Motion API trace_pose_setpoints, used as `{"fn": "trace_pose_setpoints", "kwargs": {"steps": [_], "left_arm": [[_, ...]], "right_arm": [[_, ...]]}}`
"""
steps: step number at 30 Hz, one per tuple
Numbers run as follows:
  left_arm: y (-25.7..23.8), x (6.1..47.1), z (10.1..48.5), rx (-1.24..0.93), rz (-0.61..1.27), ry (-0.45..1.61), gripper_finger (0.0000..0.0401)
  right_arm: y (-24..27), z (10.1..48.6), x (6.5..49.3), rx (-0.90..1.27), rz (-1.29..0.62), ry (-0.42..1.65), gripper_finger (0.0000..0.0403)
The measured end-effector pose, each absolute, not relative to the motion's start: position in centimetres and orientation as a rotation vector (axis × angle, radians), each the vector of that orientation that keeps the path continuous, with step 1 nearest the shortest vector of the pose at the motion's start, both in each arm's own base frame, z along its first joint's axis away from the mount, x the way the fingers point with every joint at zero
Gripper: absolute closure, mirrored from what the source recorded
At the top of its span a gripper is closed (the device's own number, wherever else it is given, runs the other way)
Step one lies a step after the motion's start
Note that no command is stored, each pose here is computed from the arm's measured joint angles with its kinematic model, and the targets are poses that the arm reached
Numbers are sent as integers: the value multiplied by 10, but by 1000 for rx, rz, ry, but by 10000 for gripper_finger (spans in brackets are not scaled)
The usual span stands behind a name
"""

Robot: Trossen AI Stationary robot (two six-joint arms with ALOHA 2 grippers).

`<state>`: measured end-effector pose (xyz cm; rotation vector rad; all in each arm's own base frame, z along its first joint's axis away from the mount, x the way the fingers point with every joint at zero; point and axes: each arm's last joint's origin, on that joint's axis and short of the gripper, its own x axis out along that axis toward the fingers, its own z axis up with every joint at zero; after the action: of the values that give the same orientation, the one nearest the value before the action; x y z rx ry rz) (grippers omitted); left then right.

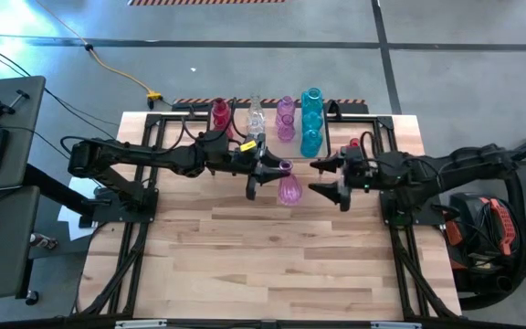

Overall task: Sort vases onto shelf
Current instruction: Put the violet vase on the shelf aligned with the other violet vases

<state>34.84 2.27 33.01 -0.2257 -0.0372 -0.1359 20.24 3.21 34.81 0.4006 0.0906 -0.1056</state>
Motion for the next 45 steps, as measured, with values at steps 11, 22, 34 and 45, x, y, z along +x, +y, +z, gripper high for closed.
{"fn": "trace_pose_setpoints", "kwargs": {"steps": [11, 22, 34, 45], "left_arm": [[23, 348, 330, -226, -127, -38, 304], [23, 348, 330, -226, -127, -38, 304], [23, 348, 330, -225, -122, -39, 304], [23, 348, 329, -229, -117, -32, 290]], "right_arm": [[36, 357, 253, 240, -158, 237, 53], [31, 349, 273, 286, -191, 214, 60], [32, 345, 277, 299, -196, 230, 192], [31, 346, 277, 292, -194, 222, 302]]}}
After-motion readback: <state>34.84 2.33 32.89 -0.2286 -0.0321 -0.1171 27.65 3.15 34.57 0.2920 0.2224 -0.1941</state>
